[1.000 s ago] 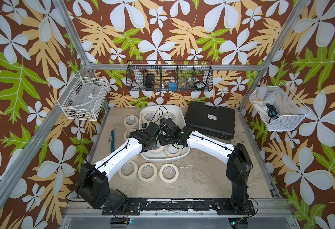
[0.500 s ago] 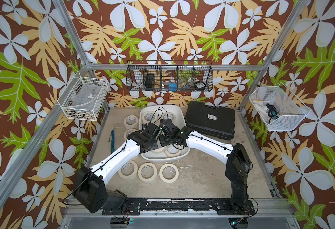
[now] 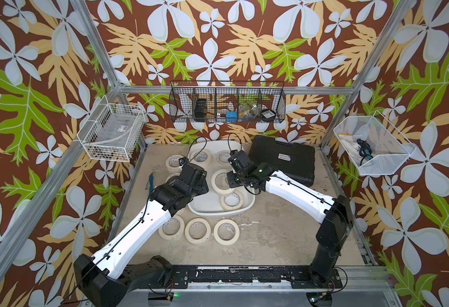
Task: Take out the art tape in the storage box
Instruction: Pick up the art tape from the storage box, then place the art tape at the center of the board.
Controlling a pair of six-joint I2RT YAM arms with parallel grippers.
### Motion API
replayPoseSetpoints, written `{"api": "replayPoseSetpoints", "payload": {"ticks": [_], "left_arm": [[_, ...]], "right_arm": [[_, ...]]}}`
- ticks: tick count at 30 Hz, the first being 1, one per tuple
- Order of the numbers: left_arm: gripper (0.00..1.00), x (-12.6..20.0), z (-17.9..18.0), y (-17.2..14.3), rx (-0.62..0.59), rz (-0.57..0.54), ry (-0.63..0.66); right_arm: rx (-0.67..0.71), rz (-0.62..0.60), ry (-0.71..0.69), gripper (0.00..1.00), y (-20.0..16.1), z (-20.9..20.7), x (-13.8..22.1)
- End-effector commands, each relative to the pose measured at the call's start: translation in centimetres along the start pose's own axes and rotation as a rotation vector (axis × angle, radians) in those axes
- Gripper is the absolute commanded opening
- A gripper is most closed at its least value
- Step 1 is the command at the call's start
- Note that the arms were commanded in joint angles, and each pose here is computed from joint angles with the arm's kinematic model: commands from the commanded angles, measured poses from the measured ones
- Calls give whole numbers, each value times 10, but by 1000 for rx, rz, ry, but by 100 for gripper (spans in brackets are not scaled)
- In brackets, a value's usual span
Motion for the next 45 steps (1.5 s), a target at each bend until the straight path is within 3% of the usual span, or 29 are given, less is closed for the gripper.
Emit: {"api": "replayPoseSetpoints", "payload": {"ticks": [1,7,16,45], "left_arm": [[66,-1,2,2,-4,-27,24],[66,-14,-1,-3,-24,13,23],[66,-25,-4,-8,-35,42,18],[66,-32,-1,-16,-49,68,45]], "right_arm": [[-24,-37,-40,3,11,-31,17],[-128,-68,-114,3,11,-108,35],[-261,-8,-180,3,-16,-187,17],[-296,144,-247,3,-44,-217,-96]]}}
Point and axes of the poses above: each gripper's point midway between its finger pads, its own x axis back along the fingers, its own z axis along the line the jaws close on, y = z × x, the point moved 9 cm from there along x, back along the fingers, and after that the axes turned 10 degrees about -x, right-handed, at the moved point
